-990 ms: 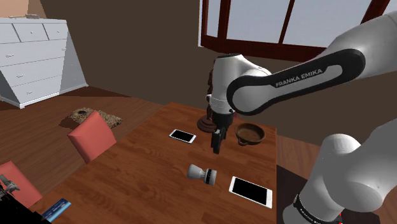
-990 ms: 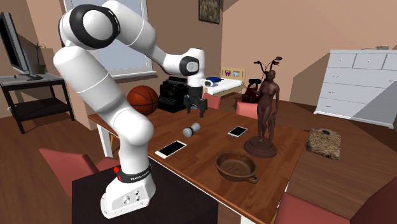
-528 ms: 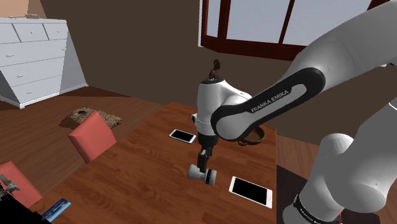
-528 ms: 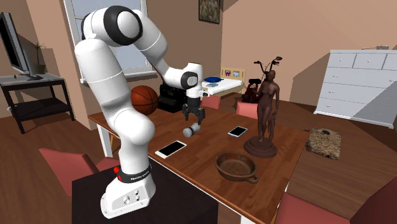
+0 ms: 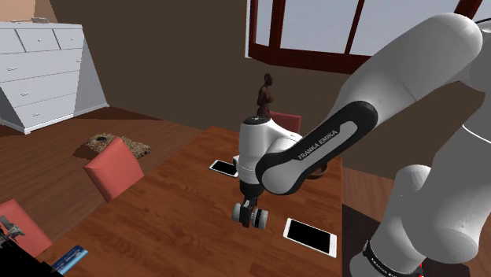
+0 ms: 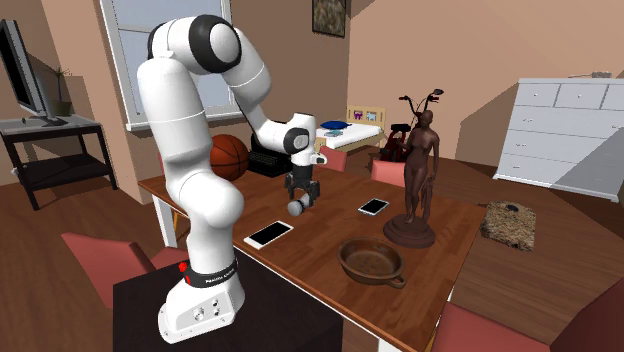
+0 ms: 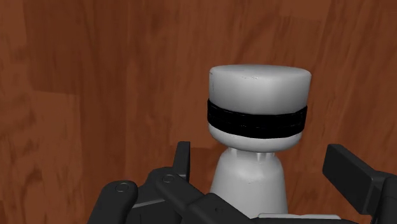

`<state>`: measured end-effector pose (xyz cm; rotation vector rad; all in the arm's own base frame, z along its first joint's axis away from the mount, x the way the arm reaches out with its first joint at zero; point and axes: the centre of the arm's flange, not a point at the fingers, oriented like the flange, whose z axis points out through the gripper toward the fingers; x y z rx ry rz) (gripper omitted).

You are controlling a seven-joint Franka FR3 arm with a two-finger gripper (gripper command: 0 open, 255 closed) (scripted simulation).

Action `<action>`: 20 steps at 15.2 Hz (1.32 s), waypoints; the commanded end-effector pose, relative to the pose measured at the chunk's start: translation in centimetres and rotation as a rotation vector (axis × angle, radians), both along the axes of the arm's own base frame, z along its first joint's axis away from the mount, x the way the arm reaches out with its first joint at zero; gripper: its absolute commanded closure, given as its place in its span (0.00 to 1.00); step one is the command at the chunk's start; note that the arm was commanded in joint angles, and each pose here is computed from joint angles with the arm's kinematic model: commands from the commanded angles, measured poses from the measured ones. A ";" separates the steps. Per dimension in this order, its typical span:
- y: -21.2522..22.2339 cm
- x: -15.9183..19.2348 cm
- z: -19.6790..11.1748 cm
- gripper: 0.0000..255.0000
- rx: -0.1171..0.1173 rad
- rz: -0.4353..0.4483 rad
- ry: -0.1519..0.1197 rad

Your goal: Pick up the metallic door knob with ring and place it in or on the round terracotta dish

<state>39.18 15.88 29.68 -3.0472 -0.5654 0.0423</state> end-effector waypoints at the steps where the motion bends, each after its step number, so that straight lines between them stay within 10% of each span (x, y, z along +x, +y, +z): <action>1: 0.0 0.0 -0.9 0.00 0.000 0.000 -0.001; 8: 0.0 0.0 -0.9 0.00 0.000 0.000 -0.001; 9: 0.0 0.0 -0.9 1.00 0.000 0.000 -0.001; 20: 0.0 0.0 0.1 1.00 0.000 0.000 -0.001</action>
